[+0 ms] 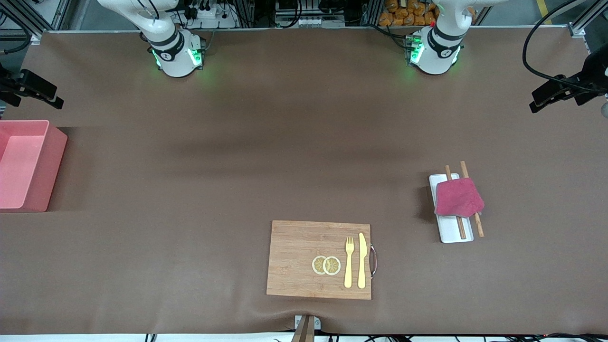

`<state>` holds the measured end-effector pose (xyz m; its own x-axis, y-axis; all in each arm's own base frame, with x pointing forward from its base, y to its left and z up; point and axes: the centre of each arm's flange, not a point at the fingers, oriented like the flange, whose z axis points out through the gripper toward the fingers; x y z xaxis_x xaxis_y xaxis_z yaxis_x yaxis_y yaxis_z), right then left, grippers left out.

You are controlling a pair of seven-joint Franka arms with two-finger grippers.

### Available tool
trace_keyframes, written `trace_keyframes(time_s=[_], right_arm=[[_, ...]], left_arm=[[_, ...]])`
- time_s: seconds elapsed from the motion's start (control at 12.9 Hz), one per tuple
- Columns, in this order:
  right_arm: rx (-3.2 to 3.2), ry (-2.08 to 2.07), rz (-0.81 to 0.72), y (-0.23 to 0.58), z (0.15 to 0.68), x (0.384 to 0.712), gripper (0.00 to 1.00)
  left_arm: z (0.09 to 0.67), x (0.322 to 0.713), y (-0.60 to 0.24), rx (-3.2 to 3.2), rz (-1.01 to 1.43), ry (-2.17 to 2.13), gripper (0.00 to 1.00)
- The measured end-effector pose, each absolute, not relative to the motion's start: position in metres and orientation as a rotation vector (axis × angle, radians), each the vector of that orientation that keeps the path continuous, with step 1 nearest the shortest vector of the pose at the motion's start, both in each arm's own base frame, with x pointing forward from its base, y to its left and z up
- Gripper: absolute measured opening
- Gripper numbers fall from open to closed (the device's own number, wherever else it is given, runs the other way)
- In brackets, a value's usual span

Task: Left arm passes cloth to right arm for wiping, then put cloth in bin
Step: 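Move the left gripper toward the pink cloth on the white tray, then lower the left gripper and grasp the pink cloth off the tray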

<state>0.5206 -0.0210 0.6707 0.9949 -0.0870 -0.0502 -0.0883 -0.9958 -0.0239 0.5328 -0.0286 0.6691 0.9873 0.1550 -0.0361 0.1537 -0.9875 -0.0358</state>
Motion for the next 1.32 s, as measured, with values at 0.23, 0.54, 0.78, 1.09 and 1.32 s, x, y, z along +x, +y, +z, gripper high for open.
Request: trace_keyframes(time_s=[0.23, 0.54, 0.78, 1.09, 1.32], right_arm=[[-3.112, 0.136, 0.077, -0.021, 0.671, 0.521, 1.00], [-3.112, 0.135, 0.077, -0.020, 0.671, 0.521, 1.00], [-3.112, 0.133, 0.079, -0.020, 0.670, 0.521, 1.00], [-3.112, 0.122, 0.085, -0.016, 0.669, 0.522, 1.00], [-3.113, 0.117, 0.088, -0.014, 0.668, 0.522, 1.00]], left_arm=[[0.669, 0.533, -0.028, -3.100, 0.060, -0.230, 1.00], [0.663, 0.535, -0.028, -3.096, 0.078, -0.217, 1.00], [0.639, 0.551, -0.026, -3.057, 0.095, -0.210, 1.00], [0.579, 0.579, -0.026, -3.065, 0.043, -0.197, 1.00], [0.516, 0.594, -0.025, -3.067, 0.066, -0.188, 1.00]])
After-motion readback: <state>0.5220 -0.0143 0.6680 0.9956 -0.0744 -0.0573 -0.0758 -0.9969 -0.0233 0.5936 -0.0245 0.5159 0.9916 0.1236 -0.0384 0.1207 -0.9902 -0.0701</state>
